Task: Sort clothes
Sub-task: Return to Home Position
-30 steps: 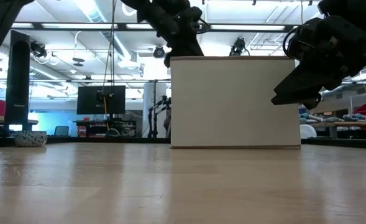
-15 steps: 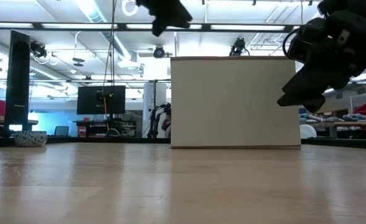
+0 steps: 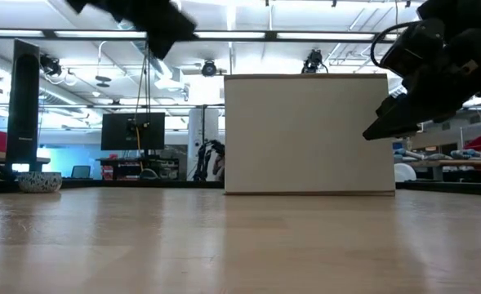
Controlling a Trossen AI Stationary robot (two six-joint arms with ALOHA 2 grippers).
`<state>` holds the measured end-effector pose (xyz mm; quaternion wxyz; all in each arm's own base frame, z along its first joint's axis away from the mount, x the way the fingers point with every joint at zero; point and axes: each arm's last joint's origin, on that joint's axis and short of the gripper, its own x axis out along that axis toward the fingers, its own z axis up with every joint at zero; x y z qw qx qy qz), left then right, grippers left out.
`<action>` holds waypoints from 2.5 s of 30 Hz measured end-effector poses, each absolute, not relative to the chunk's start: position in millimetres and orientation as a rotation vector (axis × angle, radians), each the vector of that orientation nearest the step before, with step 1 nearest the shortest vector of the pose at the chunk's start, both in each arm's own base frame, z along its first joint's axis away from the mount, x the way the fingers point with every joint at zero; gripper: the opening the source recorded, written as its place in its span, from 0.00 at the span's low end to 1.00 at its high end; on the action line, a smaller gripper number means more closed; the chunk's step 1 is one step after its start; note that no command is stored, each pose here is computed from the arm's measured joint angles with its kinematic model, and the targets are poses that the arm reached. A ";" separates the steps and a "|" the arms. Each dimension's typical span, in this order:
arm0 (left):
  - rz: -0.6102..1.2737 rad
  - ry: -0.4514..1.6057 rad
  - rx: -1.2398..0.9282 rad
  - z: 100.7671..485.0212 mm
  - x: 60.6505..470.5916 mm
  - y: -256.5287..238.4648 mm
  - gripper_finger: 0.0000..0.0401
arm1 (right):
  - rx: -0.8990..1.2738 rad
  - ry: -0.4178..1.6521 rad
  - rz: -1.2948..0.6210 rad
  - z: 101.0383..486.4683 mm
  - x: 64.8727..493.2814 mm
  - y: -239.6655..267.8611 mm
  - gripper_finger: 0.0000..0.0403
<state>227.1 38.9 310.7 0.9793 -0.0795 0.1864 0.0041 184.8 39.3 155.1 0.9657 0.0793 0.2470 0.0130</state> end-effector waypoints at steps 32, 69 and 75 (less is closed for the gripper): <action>-0.096 0.040 -0.222 154.1 152.2 13.4 0.29 | 0.139 0.554 -0.068 149.5 182.7 31.7 0.41; 0.026 -0.036 -0.104 168.6 96.7 9.6 0.29 | 0.167 0.570 -0.066 148.3 181.9 32.0 0.41; -0.029 -0.041 -0.105 169.4 96.6 7.9 0.29 | 0.170 0.569 -0.067 148.3 181.9 32.0 0.41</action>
